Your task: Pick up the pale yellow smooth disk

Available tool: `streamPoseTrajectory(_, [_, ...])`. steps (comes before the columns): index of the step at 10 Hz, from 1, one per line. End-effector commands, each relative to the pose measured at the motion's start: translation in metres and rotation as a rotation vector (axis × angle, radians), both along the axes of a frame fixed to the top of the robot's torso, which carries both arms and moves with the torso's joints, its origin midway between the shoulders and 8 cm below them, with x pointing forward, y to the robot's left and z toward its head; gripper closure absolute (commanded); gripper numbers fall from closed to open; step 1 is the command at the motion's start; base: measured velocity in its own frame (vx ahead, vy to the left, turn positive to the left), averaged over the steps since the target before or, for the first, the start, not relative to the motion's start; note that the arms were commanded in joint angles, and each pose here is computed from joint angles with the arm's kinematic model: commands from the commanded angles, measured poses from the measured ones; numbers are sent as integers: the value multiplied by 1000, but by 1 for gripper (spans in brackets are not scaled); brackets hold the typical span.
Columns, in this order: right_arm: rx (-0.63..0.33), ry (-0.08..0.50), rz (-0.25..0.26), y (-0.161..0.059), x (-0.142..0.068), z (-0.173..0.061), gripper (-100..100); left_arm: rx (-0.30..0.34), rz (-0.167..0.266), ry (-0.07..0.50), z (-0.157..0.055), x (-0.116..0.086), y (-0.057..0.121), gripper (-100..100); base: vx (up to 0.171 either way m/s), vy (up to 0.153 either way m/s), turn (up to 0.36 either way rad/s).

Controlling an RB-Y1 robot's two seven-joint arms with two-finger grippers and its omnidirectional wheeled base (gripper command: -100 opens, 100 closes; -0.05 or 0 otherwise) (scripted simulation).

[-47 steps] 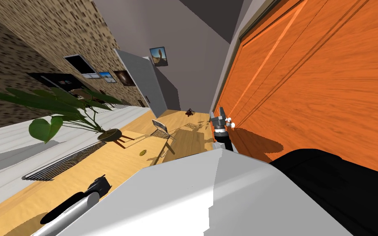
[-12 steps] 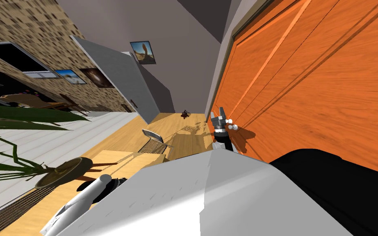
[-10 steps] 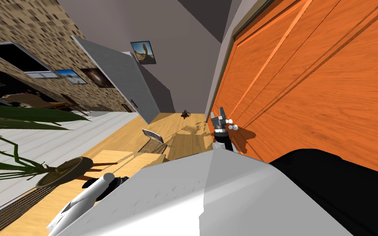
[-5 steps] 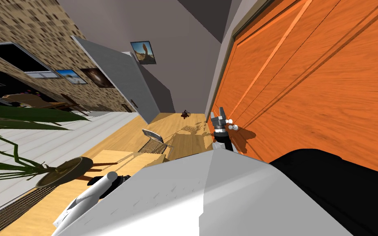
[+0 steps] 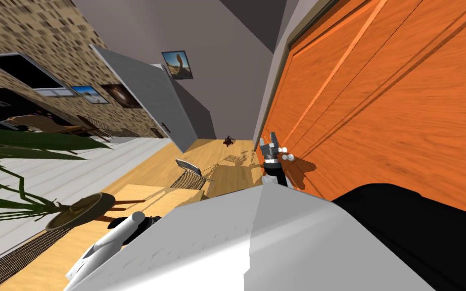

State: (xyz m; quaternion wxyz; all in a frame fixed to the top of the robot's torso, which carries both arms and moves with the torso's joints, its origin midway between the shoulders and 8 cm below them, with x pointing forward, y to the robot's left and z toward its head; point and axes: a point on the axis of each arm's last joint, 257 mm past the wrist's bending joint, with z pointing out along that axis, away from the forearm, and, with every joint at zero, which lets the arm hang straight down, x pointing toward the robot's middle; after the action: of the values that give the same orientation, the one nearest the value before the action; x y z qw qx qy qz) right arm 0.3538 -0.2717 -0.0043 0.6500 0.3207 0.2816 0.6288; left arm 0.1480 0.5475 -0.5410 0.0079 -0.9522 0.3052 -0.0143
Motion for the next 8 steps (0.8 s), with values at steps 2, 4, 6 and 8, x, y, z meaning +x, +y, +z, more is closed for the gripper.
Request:
streamPoseTrajectory(2, [0,0,0,0,0,0,0,-1,-2,0,-18,-3,-15,-100,-4,5,-15])
streamPoseTrajectory(4, [0,0,0,0,0,0,0,11,-3,-5,-16,-1,-10,-100,-2,2,-7])
streamPoseTrajectory(6, [0,0,0,0,0,0,0,15,-3,-9,-15,1,-9,100,0,0,0])
streamPoseTrajectory(8, [0,0,0,0,0,0,0,12,-1,-9,-16,0,-11,100,0,0,0])
